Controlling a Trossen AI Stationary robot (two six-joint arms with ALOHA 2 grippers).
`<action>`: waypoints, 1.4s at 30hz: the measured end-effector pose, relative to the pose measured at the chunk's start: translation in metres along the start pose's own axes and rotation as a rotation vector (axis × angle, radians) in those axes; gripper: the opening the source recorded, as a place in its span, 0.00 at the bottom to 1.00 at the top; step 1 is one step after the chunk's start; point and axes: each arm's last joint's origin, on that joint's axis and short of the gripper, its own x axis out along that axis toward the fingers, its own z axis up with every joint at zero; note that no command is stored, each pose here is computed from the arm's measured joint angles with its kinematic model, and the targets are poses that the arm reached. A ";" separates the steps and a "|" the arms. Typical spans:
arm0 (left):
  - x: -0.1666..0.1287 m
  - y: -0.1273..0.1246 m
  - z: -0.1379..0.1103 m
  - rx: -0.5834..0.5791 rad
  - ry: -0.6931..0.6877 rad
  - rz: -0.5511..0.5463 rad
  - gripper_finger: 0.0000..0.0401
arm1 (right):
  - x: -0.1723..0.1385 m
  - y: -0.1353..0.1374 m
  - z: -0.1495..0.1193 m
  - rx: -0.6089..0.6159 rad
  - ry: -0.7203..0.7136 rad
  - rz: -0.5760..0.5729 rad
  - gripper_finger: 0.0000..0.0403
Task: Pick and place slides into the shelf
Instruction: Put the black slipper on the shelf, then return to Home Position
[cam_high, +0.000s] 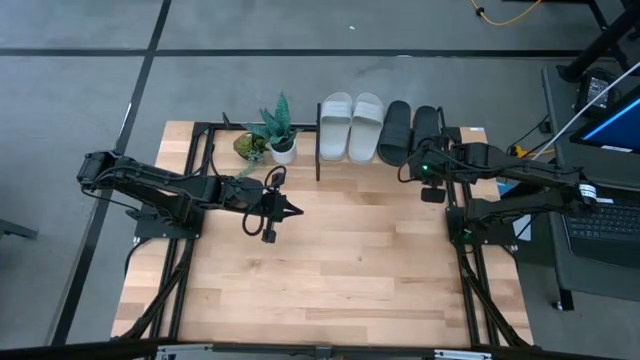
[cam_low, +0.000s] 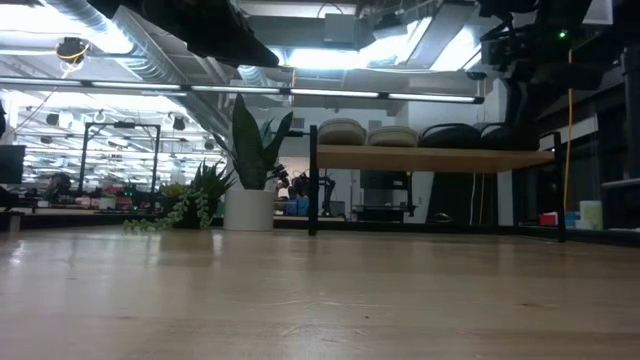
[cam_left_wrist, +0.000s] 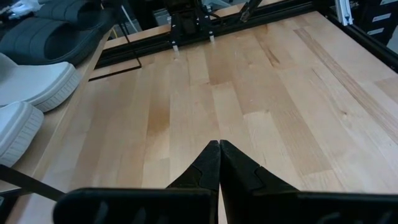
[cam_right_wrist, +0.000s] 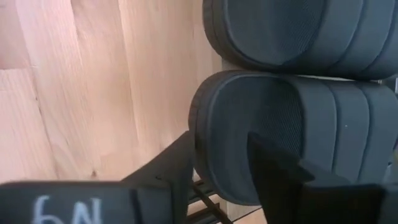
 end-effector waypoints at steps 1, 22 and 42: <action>0.000 0.000 0.000 0.000 0.000 0.000 0.00 | 0.000 0.000 0.000 0.013 0.000 0.000 0.37; 0.000 0.000 0.000 0.000 0.000 0.000 0.00 | -0.029 -0.009 0.010 0.158 -0.114 0.052 0.48; -0.004 0.005 0.003 -0.017 -0.021 0.079 0.00 | -0.084 0.000 0.014 0.202 -0.237 0.141 0.02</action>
